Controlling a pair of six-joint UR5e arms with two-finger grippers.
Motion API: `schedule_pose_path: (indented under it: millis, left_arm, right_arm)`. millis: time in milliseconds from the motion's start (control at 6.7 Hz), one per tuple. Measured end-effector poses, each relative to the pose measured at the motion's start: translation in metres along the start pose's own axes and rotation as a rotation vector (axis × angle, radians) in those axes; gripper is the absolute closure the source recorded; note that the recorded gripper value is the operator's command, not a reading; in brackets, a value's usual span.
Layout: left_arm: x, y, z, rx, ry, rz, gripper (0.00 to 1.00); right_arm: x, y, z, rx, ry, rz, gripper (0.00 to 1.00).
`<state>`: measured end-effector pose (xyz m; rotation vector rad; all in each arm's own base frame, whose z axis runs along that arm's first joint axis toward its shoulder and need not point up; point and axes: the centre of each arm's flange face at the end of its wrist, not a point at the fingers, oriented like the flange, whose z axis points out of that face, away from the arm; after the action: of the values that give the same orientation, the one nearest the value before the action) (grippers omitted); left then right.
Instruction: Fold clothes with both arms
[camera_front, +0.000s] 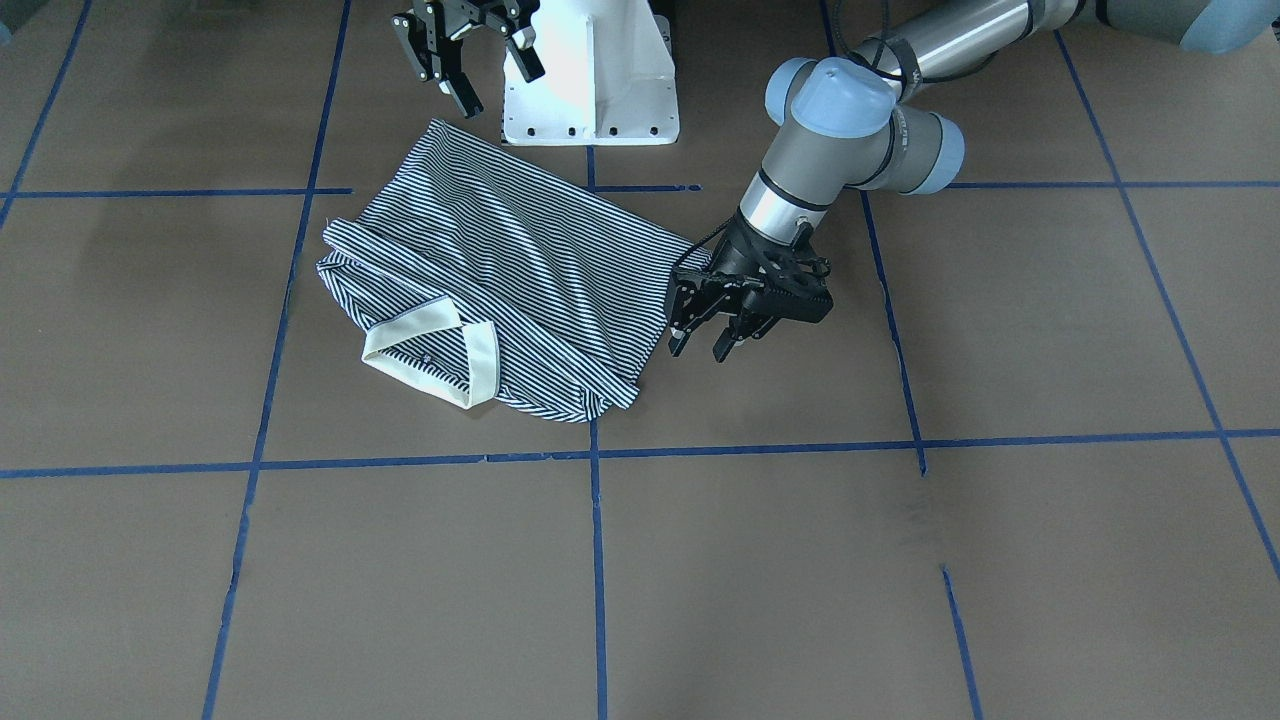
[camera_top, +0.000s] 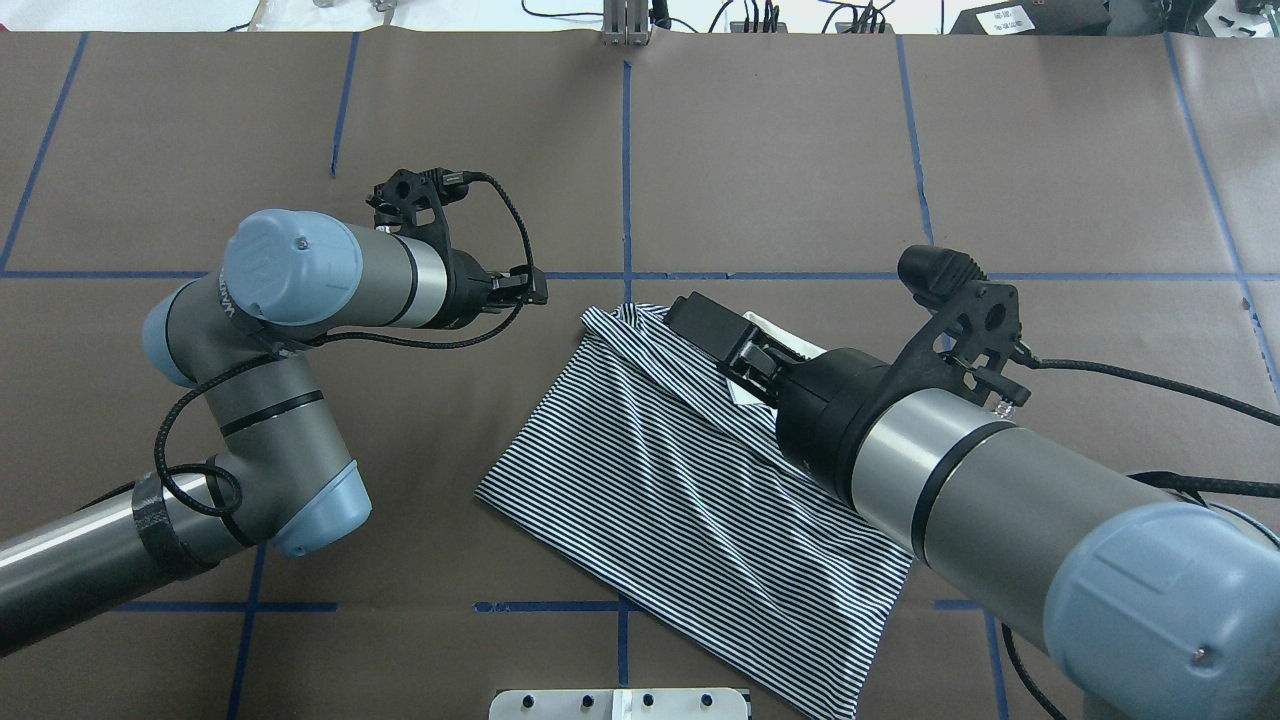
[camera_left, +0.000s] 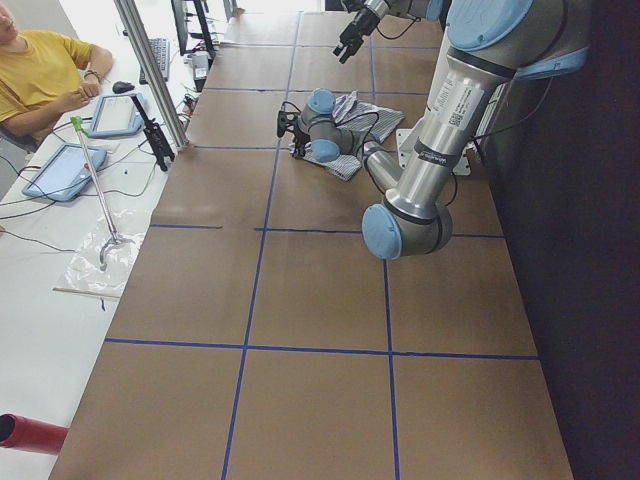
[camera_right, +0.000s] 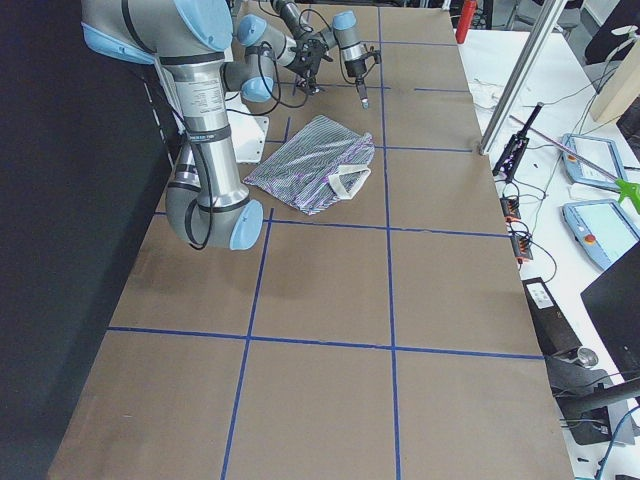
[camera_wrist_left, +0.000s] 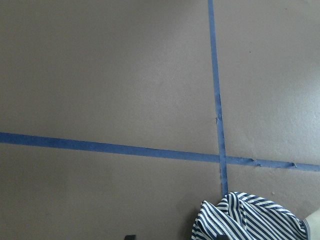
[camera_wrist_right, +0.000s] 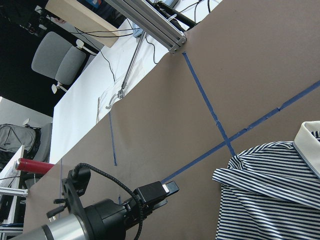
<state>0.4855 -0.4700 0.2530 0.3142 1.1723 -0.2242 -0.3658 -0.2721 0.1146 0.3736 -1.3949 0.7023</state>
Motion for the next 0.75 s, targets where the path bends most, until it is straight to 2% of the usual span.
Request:
schedule_pose_path:
  millis: [447, 597, 746]
  left_arm:
    - [0.010, 0.004, -0.026, -0.008, 0.032, 0.006, 0.39]
    - [0.009, 0.011, -0.042, -0.034, 0.026, 0.000, 0.39]
    - [0.000, 0.019, -0.045, -0.063, -0.010, -0.014, 0.38]
  right_arm:
    - [0.016, 0.010, 0.023, 0.006, 0.064, -0.031, 0.00]
    - [0.023, 0.011, 0.030, 0.012, 0.086, -0.039, 0.00]
    - [0.028, 0.012, 0.037, 0.018, 0.102, -0.046, 0.00]
